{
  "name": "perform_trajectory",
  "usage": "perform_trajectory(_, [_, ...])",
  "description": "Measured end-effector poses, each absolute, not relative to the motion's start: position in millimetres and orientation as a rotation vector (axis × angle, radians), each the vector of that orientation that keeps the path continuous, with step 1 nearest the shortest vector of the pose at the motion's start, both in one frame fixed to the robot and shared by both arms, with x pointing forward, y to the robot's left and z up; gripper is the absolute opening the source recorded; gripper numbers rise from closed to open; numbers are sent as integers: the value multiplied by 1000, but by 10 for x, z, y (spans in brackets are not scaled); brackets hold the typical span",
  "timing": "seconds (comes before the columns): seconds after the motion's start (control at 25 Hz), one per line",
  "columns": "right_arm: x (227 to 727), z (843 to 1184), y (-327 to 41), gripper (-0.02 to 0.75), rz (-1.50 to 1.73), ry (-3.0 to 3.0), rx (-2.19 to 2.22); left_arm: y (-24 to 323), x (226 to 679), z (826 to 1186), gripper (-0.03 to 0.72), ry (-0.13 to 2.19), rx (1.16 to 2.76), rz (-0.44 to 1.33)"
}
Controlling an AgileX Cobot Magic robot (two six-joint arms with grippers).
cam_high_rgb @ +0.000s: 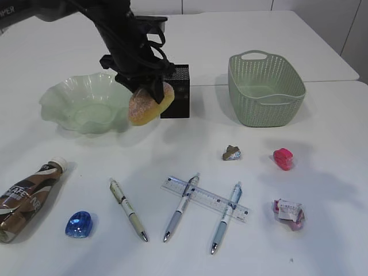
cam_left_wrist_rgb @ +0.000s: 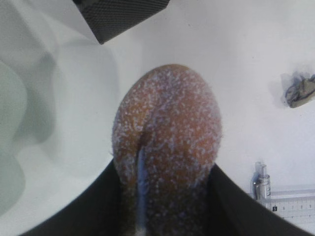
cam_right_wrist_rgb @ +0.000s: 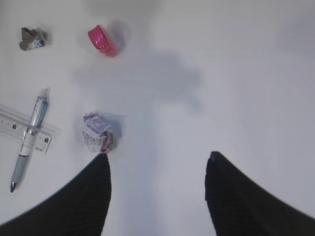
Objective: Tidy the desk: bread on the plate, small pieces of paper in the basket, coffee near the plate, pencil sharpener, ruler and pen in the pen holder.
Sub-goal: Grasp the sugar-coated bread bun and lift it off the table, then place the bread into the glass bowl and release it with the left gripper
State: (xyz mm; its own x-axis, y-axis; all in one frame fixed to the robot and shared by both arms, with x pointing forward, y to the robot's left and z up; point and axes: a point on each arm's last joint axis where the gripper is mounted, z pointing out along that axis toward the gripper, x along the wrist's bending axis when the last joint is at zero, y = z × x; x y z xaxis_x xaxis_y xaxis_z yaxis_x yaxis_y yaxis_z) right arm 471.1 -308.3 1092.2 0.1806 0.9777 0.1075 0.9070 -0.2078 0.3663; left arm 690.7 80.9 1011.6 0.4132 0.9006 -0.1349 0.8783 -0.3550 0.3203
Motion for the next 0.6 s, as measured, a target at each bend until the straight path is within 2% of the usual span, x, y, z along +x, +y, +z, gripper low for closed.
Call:
perform_trajectory(0.2, [4708,10925,-3080,478,471,1823,2239,876,6843,10432,290,1503,2311,181])
perform_trajectory(0.32, [4707,10924,-3078,478,471,1825,2241,975,6785,10710,290,1481,2306,312])
perform_trajectory(0.44, [4705,10924,-3078,478,469,1825,2242,1179,6732,11035,292,1491,2261,445])
perform_trajectory(0.6, [4705,10924,-3078,478,470,1824,2244,1547,6783,11216,295,1573,2200,564])
